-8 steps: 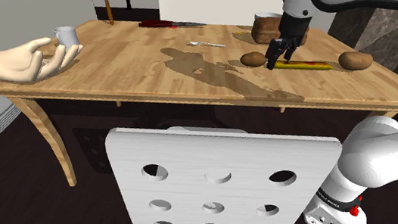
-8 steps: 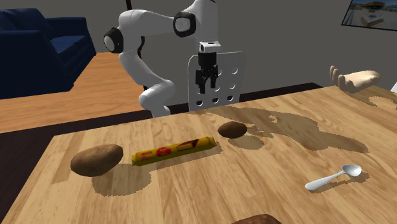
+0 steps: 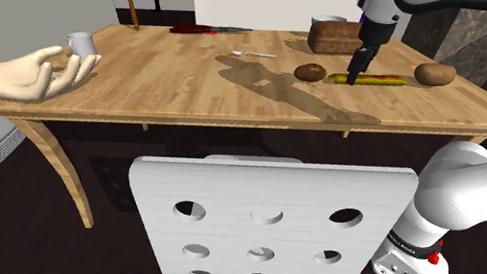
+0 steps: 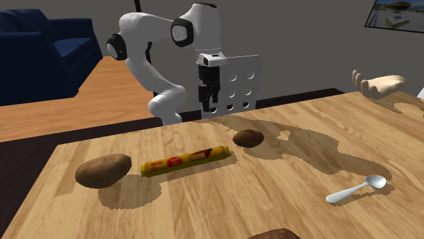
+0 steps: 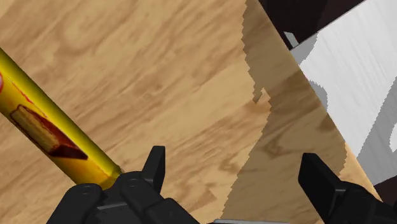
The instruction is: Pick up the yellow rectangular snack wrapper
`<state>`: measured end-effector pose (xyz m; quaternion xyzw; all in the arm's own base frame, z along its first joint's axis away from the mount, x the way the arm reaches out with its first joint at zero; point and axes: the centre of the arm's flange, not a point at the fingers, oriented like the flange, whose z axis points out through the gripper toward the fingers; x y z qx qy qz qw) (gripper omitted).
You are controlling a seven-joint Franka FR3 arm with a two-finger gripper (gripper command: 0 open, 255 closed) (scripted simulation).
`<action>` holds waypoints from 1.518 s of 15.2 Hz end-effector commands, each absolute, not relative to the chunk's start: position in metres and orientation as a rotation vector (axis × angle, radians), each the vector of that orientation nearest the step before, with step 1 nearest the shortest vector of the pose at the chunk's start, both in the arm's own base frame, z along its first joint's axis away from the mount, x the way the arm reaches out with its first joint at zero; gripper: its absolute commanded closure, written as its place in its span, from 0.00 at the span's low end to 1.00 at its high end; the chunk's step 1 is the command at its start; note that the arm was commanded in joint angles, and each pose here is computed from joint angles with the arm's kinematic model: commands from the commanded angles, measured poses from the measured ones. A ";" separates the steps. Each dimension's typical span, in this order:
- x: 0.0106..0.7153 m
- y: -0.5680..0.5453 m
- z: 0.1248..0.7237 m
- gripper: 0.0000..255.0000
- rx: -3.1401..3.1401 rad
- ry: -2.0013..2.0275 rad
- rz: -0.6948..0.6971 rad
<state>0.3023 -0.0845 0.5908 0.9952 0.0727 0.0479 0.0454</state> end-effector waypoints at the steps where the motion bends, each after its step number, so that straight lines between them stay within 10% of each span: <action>1: 0.303 -0.114 0.587 0.00 3.039 0.338 0.130; 23: 0.364 -0.302 0.510 0.00 2.935 1.096 0.007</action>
